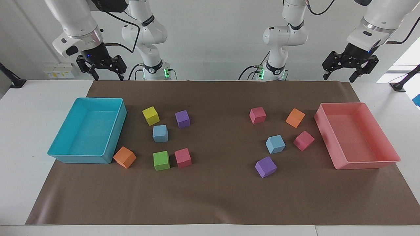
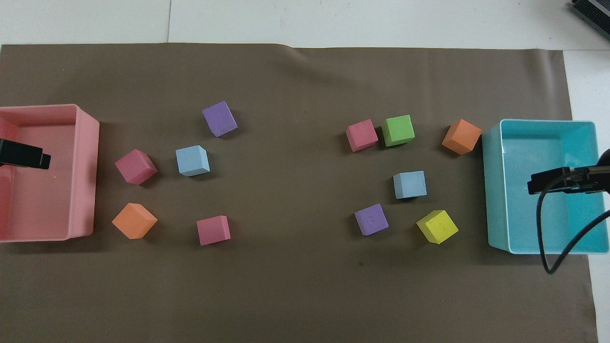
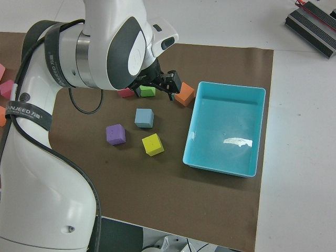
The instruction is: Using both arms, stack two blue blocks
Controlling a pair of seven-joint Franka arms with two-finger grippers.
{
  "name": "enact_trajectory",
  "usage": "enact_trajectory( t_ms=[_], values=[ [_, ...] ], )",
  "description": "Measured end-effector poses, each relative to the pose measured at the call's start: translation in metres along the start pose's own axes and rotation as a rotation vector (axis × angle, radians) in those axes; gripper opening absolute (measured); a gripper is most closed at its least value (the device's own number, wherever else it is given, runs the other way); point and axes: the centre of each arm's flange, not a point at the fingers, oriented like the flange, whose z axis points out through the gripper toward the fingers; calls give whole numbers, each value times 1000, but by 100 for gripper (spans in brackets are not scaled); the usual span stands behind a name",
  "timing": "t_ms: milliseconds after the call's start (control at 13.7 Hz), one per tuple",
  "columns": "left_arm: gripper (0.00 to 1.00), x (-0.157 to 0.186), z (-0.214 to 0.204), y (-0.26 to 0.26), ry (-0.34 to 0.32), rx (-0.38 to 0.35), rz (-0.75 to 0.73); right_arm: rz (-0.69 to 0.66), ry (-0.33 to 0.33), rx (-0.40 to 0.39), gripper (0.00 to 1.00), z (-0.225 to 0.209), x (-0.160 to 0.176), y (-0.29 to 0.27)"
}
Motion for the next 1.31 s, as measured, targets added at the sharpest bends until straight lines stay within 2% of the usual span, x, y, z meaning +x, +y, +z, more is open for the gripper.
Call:
enact_trajectory(
  t_ms=[876, 1313],
  values=[
    [100, 13, 8, -1, 26, 3, 2, -6, -28, 0, 100, 26, 1, -12],
    [100, 13, 8, -1, 25, 3, 3, -58, -21, 14, 100, 97, 9, -45]
  ],
)
